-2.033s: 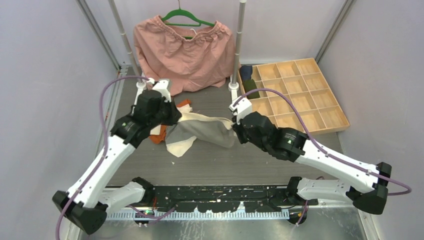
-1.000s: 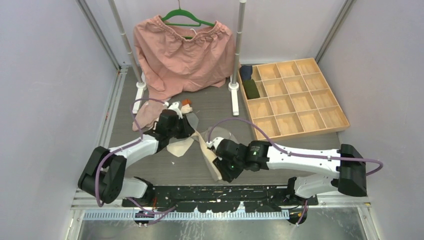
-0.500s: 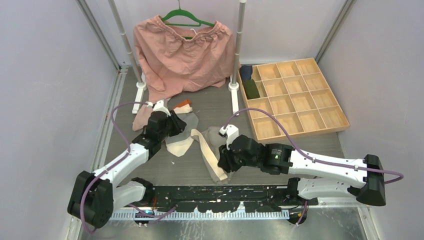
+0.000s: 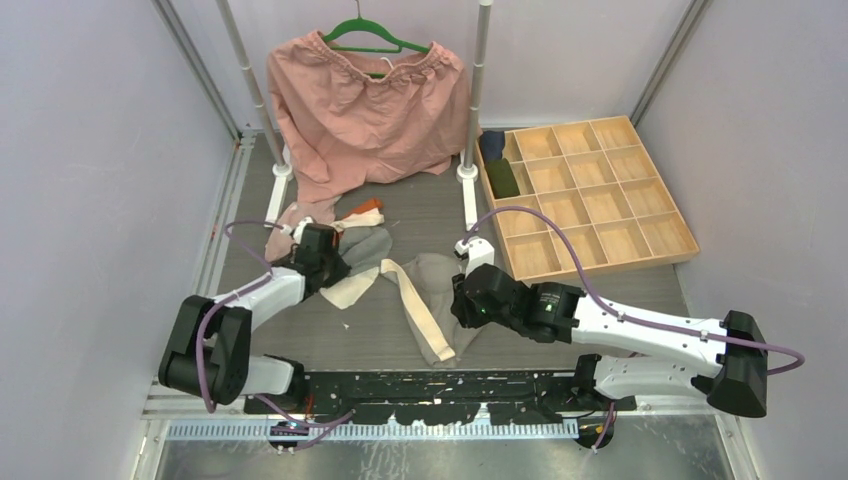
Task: Roll the underwear
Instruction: Place the underwear at the center of the board, then flatten out the underwear at the center of the board.
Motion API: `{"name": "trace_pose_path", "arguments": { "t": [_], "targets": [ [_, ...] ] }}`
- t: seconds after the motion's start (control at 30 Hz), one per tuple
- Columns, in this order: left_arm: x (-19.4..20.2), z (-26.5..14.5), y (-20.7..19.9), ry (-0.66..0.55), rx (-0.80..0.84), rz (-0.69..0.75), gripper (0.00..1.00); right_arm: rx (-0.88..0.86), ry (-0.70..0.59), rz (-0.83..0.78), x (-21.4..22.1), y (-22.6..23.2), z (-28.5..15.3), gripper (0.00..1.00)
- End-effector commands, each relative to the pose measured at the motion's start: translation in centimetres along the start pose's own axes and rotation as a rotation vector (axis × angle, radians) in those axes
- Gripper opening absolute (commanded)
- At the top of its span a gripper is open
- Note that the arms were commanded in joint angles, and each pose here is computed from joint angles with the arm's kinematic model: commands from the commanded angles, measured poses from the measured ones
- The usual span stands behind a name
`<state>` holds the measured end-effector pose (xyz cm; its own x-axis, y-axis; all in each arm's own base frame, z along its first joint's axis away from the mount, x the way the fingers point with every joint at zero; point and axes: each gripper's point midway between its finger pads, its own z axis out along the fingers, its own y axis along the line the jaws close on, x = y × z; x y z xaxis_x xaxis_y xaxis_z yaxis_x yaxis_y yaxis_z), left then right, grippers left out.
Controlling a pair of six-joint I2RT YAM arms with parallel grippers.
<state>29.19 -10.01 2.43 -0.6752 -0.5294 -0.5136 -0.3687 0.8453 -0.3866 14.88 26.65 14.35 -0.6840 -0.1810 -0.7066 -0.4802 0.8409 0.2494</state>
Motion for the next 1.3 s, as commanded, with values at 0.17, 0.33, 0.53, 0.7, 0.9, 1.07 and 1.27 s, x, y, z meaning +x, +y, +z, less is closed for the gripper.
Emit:
{"name": "trace_pose_path", "arguments": {
  "t": [0.17,0.33,0.53,0.7,0.9,1.07,1.27],
  "targets": [
    [-5.3,0.0,5.7,-0.102,-0.197,-0.194,0.01,0.073,-0.034,0.078,-0.7,-1.7,1.2,0.31],
    [-5.8,-1.4,1.3,-0.055,-0.014,-0.116,0.06,0.078,0.034,0.137,-0.2,-2.4,2.6,0.27],
    [-3.8,-4.4,-1.5,-0.054,0.122,-0.053,0.15,-0.025,0.205,0.140,3.5,-0.4,4.6,0.16],
    [0.1,-5.7,-4.5,0.019,0.255,0.042,0.15,-0.006,0.282,0.156,5.5,-0.4,6.1,0.10],
    [2.5,-6.0,-6.0,0.049,0.331,0.111,0.05,-0.001,0.337,0.158,7.1,-0.6,6.1,0.09],
    [3.0,-5.7,-6.6,0.075,0.363,0.129,0.01,-0.084,0.372,0.155,8.1,1.1,5.9,0.08],
    [3.4,-5.4,-6.6,0.089,0.366,0.131,0.01,-0.030,0.405,0.138,9.1,0.4,6.4,0.08]
  ]
}}
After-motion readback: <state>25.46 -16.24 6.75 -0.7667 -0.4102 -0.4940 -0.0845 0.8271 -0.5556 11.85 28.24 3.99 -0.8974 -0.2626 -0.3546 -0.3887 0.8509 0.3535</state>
